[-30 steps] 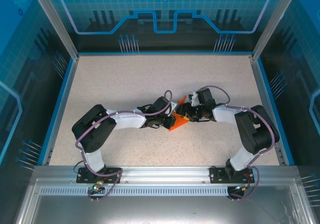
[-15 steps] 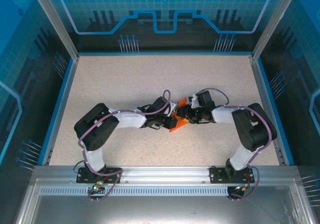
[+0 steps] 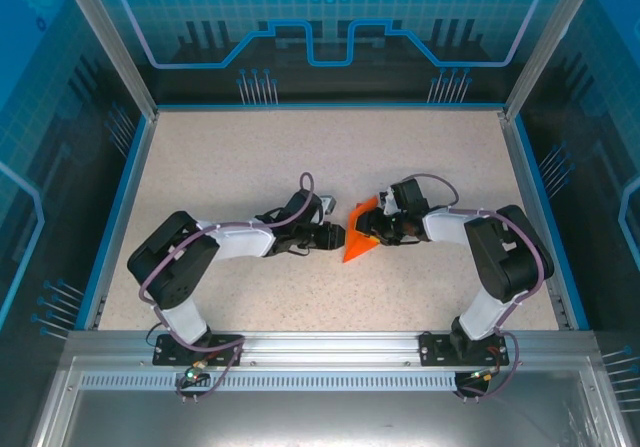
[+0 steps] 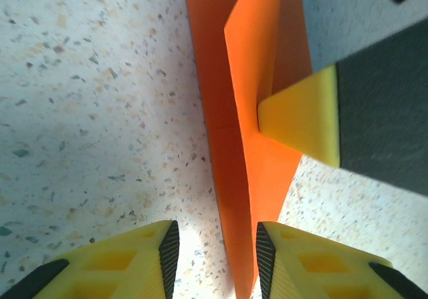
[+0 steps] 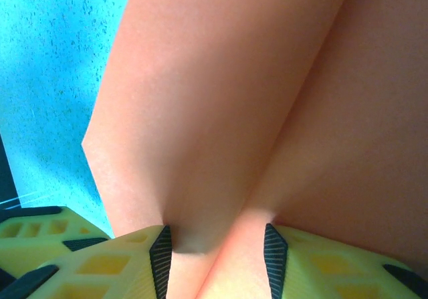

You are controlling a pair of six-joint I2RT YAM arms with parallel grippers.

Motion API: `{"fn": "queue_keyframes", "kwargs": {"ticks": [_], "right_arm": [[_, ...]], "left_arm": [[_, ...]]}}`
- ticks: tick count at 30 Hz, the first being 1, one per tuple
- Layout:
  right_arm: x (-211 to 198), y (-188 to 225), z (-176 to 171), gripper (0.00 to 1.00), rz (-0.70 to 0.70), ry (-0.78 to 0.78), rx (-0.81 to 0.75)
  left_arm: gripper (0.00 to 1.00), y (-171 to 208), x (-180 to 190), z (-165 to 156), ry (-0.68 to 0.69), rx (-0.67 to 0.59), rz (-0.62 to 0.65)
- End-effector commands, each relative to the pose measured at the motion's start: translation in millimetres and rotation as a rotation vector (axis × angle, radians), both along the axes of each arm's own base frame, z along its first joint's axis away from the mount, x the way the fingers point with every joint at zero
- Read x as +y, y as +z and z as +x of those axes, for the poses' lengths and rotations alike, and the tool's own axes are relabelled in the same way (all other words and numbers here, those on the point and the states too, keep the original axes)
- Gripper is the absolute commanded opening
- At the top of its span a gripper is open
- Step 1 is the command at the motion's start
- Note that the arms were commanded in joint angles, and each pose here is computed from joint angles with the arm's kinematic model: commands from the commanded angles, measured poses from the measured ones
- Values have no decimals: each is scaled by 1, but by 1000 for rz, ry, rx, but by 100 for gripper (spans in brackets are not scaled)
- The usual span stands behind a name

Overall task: Fold a paper plane with a square sheet of paper (pick it up from the middle)
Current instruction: Fourth fold the wing at the center of the table.

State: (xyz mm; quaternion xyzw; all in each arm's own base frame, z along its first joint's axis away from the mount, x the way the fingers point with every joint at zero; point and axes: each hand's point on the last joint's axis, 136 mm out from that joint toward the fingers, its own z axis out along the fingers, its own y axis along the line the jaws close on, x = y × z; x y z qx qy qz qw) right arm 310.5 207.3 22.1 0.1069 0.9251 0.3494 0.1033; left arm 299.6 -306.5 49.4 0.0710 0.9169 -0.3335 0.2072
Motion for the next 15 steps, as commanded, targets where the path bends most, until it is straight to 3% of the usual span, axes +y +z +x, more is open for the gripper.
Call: {"fn": "queue_keyframes", "kwargs": {"ticks": [1,15], "right_arm": [[-22,-31,-16,43,-126,-48,112],[-28,-37,-19,35,-161,-65,138]], "left_arm": [[38,15,-8,0,27,29,-106],[31,17,-32,6,44,84,-254]]}}
